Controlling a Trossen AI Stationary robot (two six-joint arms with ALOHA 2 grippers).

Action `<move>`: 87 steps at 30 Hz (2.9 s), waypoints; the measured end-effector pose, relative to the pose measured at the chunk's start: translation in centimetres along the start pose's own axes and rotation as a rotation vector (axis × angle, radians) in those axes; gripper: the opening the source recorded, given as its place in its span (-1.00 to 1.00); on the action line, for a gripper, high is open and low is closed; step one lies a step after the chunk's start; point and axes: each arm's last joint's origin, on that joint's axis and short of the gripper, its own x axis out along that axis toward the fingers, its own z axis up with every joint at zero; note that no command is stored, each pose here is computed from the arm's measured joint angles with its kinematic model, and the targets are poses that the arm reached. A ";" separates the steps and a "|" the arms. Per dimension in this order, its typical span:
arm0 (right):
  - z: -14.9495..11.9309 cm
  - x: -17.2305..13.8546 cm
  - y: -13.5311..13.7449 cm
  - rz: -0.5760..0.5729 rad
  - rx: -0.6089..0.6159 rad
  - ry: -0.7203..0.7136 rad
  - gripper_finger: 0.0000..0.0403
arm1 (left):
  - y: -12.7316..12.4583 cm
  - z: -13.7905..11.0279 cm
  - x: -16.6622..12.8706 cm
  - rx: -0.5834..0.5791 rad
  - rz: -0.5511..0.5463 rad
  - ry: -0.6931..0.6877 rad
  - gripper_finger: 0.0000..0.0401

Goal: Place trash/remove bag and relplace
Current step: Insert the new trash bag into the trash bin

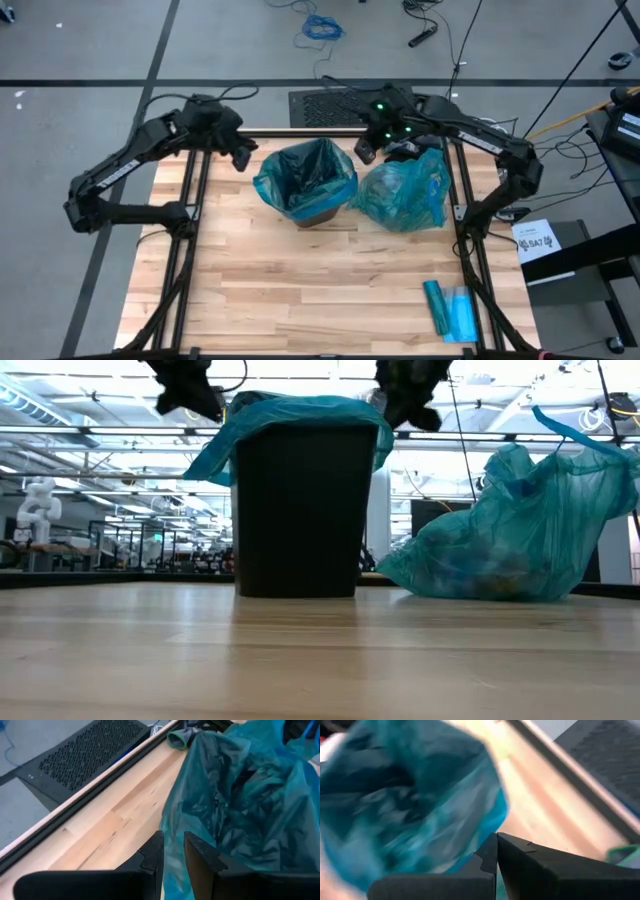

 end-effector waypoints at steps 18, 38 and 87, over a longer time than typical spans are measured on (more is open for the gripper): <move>-2.4 0.7 6.7 0.121 -0.029 0.077 -1.00 | 0.0 -1.2 -0.6 -0.013 0.014 0.094 -0.64; -5.7 4.0 9.1 -0.055 0.012 0.187 -1.00 | -1.0 -2.2 -0.6 0.027 -0.020 0.189 -0.64; -14.2 0.3 15.4 -0.036 0.082 0.006 -1.00 | -10.2 -7.9 7.5 0.101 -0.267 0.239 -0.64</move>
